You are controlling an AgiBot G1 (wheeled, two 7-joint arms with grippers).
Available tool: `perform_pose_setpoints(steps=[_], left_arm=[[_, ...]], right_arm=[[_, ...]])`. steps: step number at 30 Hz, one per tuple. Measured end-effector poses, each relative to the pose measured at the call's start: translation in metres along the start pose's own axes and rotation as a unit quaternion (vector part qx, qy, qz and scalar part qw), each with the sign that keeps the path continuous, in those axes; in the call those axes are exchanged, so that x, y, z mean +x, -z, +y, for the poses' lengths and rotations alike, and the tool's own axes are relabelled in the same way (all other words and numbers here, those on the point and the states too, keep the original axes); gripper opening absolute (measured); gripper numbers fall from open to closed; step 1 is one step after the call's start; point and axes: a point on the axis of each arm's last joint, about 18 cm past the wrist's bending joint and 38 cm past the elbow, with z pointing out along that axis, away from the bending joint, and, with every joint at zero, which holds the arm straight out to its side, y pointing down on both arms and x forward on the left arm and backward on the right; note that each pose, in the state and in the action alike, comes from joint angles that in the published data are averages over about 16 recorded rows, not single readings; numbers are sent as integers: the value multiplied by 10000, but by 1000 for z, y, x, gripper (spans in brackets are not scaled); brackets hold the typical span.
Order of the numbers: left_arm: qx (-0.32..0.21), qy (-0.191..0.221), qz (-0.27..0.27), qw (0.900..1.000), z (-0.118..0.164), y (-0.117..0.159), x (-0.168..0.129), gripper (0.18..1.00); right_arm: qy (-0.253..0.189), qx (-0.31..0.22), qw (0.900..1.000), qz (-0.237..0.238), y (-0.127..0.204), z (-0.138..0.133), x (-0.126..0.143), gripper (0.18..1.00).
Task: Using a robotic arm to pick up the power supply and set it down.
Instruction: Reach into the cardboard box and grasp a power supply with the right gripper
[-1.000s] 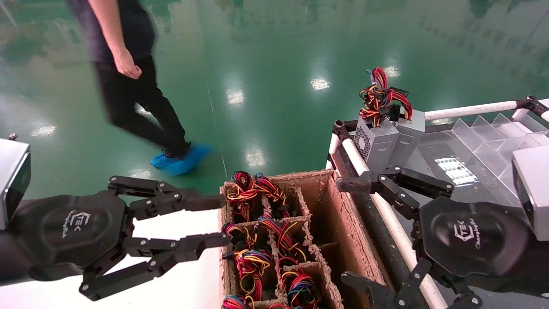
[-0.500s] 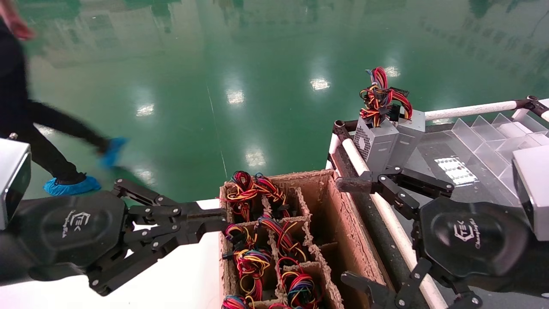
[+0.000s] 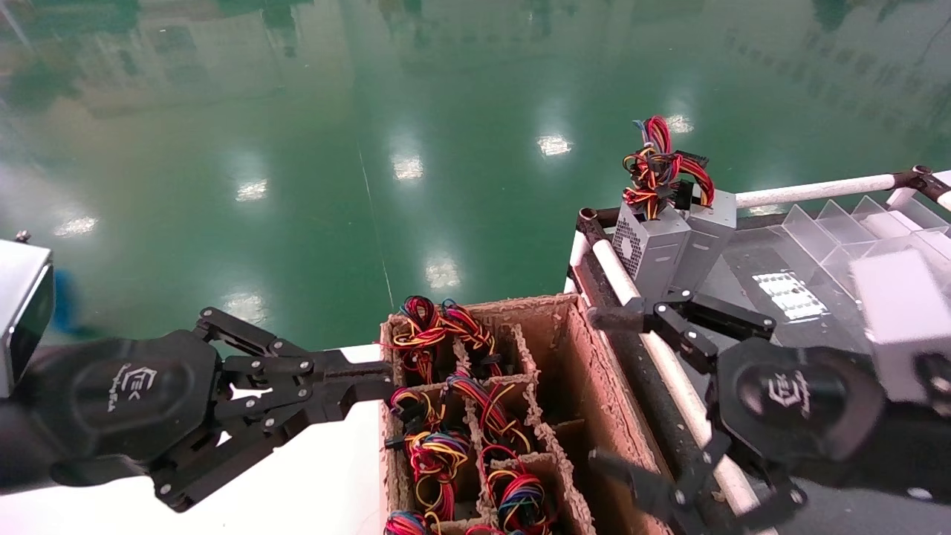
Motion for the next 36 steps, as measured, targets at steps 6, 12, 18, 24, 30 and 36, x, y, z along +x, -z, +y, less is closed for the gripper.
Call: perform_pose_setpoints(steps=[6, 12, 18, 24, 30, 36], left_arm=[[0, 0, 0, 10000, 0, 0, 0, 243], [0, 0, 0, 10000, 0, 0, 0, 312], [0, 0, 0, 10000, 0, 0, 0, 418], [0, 0, 0, 10000, 0, 0, 0, 552], [0, 0, 0, 10000, 0, 0, 0, 695], [0, 0, 0, 10000, 0, 0, 0, 818]], right_arm=[[-193, -533, 9984, -48, -6, 20, 3, 1001], [-497, -1193, 9907, -417, -17, 43, -4, 1001], [-737, -1739, 9784, -838, -27, 64, -11, 1001], [-767, -1936, 9720, -1088, -35, 76, -14, 999], [-641, -1947, 9716, -1187, -42, 82, -15, 984], [-449, -1944, 9723, -1220, -52, 85, -16, 945]])
